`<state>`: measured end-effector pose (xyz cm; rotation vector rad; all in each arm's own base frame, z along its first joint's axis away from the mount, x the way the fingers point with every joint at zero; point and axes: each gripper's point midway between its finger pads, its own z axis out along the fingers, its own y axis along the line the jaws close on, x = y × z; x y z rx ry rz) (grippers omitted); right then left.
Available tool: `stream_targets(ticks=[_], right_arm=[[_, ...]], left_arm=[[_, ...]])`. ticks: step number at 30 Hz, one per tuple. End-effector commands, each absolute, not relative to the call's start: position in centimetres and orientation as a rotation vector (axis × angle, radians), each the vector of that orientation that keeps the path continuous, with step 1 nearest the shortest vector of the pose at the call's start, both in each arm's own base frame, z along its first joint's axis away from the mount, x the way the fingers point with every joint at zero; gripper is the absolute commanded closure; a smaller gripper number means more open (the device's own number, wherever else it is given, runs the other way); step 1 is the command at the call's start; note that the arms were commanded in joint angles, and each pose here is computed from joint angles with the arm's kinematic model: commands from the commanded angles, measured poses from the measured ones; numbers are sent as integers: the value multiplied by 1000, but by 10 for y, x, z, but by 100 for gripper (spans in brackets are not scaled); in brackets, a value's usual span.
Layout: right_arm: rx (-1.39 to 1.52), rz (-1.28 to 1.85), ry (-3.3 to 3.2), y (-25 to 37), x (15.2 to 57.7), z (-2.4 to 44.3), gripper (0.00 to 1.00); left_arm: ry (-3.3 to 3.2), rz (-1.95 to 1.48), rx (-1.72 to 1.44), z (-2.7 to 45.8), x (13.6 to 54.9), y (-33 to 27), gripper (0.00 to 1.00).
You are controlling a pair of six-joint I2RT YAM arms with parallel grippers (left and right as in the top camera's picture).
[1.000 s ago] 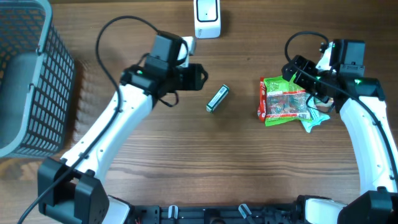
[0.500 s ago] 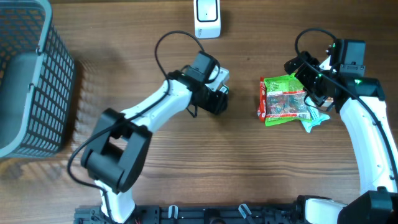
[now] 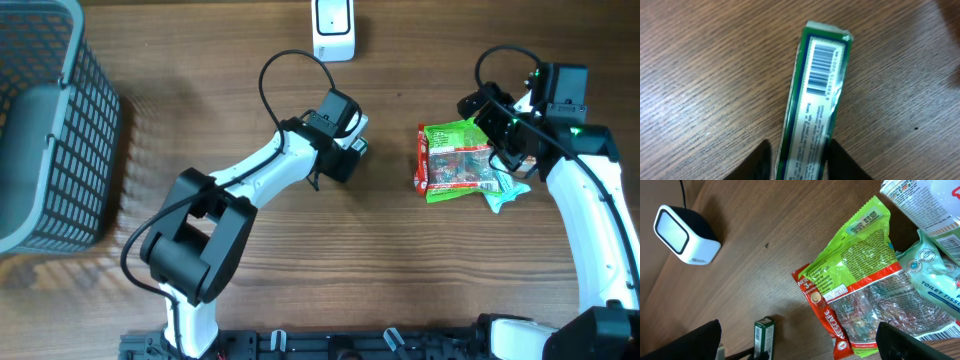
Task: Scan the item barcode
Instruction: 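Lift the green gum box with the left gripper toward the scanner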
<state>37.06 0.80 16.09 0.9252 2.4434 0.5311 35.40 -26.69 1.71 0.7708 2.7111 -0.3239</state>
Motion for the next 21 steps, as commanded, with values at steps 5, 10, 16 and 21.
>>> stream_targets(ticks=[5,10,16,21], right_arm=[[925,543,2415,7,372,171,0],[925,543,2414,8,373,171,0],[925,543,2414,7,373,171,0],[924,542,2415,7,373,171,0]], left_arm=[[2754,-303,767,4,345,-265,67],[2751,-308,750,6,346,-266,82],[2716,-350,627,37,360,-266,83],[2632,-486,534,89,369,-271,82]])
